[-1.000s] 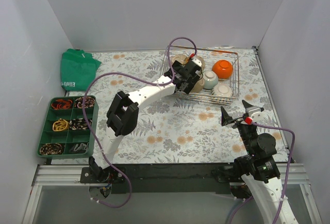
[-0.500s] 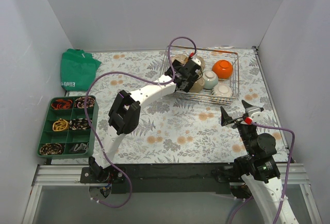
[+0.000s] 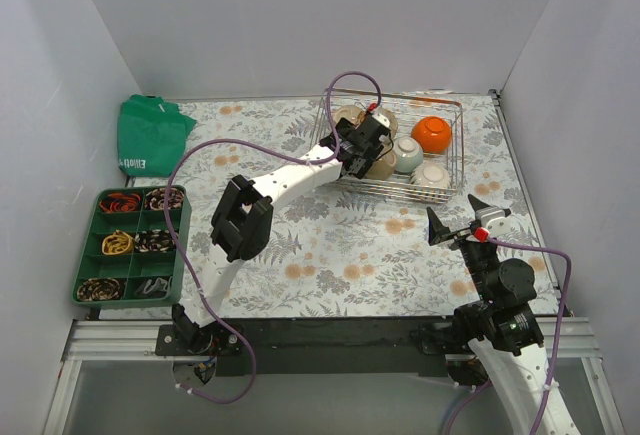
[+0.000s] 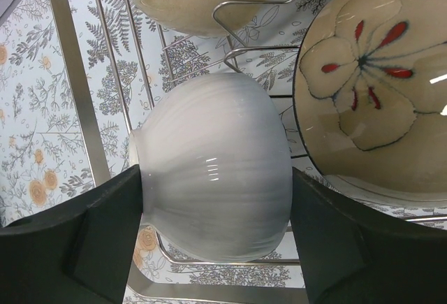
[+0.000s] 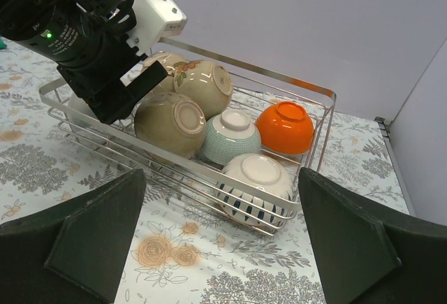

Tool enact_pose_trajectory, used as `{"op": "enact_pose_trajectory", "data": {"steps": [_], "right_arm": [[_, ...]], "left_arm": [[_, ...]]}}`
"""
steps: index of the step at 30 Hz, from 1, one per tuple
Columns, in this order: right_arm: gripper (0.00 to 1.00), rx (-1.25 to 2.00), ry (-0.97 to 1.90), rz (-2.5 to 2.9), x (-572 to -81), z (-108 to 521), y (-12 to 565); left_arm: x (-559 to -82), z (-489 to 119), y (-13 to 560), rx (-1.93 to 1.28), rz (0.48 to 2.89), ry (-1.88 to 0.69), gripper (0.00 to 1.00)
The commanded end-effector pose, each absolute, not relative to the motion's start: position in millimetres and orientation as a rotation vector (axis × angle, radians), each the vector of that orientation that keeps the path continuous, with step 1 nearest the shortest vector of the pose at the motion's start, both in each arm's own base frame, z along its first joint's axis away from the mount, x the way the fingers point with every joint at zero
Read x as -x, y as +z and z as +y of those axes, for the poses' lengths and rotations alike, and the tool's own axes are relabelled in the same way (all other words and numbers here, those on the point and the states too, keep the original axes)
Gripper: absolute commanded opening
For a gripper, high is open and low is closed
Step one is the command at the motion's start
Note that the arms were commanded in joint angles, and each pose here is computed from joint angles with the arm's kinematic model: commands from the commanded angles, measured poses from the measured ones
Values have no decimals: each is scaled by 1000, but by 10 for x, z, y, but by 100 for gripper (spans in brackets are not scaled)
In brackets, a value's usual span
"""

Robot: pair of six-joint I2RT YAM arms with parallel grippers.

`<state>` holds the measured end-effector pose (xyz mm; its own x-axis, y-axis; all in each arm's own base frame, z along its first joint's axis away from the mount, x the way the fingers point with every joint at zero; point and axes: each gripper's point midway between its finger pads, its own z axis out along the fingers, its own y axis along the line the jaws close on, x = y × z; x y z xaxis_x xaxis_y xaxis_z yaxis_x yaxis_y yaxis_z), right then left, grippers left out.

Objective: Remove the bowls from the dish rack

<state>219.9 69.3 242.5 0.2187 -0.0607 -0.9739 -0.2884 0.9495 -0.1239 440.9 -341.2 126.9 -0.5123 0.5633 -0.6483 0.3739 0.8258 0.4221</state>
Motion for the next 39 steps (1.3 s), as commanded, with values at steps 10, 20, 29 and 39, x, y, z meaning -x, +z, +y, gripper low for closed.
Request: {"op": "enact_pose_trajectory", "data": {"steps": [10,20,29,39], "right_arm": [[99,231,178,1114,-1863,552,2954],[99,232,180,1114,-1860,554,2957],[99,252,195,1100,-1815,585,3014],[99,343,276,1080,-1718,772,3126]], "left_arm": [[-4435,-3327,2098,-569,2048,241,27],[-4446,-3270,2484,-518,1974,226,19],[-4349,-3330,2742,-451,1944,77,15],[-4198,-3224,3234,-257,1898,-244,12]]}}
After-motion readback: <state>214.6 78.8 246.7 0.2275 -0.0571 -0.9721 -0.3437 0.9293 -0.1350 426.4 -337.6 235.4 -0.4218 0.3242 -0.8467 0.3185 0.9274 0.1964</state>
